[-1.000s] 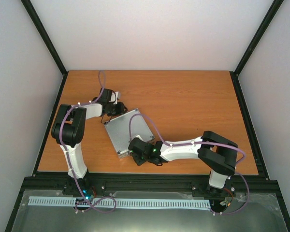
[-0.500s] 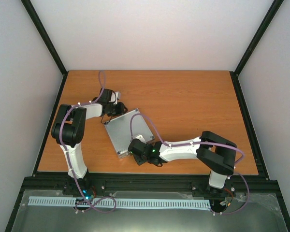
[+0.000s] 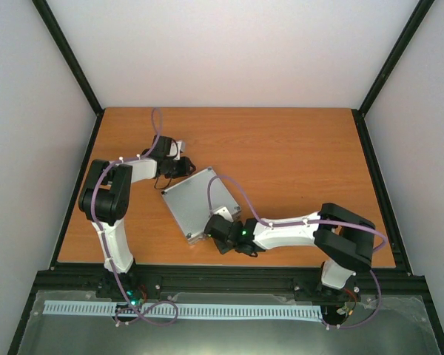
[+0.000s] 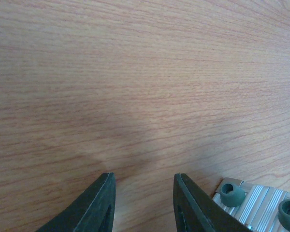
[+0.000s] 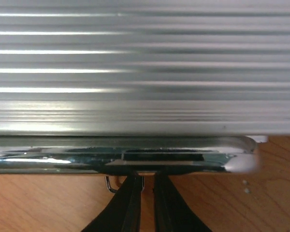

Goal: Pack up texas hold em set

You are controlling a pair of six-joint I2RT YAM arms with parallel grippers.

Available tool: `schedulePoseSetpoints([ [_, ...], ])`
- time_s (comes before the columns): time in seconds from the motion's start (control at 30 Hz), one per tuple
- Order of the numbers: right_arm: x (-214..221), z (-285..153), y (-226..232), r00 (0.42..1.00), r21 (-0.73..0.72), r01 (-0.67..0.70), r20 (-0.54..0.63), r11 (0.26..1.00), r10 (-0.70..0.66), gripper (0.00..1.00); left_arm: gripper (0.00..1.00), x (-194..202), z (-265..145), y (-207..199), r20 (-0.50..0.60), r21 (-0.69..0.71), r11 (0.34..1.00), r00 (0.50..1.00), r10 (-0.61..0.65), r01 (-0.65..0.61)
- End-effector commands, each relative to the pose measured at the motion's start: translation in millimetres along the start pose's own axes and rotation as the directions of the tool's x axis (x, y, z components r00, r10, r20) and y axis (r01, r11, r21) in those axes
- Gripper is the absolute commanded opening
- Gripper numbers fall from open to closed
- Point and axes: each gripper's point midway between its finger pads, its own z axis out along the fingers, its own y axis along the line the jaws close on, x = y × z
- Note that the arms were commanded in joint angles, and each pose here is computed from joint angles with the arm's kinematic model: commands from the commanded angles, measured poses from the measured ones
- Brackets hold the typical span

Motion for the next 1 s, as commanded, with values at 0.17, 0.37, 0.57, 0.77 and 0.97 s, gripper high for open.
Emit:
schedulePoseSetpoints([
  [0.17,-5.3,-9.2,-57.2,1.000,0.149,-0.021,0.024,0.989,0.018,0.10,0.35,36.3,2.8,7.2,-0.100,-0.015,0.999,0.994,-0.031,0.030],
  [0.37,-17.9,-9.2,-75.3,0.996,0.093,-0.076,0.055,0.993,0.071,0.10,0.35,41.2,1.3,6.1,-0.103,-0.005,0.999,0.994,-0.037,0.037],
  [0.57,-14.8,-32.3,-30.5,0.994,-0.199,-0.098,0.019,0.975,0.103,0.32,0.35,38.8,-0.8,5.2,-0.106,-0.011,0.999,0.994,-0.037,0.036],
  [0.77,-11.0,-67.3,10.0,0.981,-0.508,-0.151,0.026,0.848,0.190,0.66,0.35,42.1,0.9,7.4,-0.121,-0.020,0.999,0.992,-0.043,0.041],
  [0.97,-0.1,-47.5,23.7,0.986,-0.537,-0.160,-0.051,0.828,0.158,0.74,0.35,40.2,4.6,6.3,-0.127,-0.011,0.999,0.991,-0.040,0.038],
])
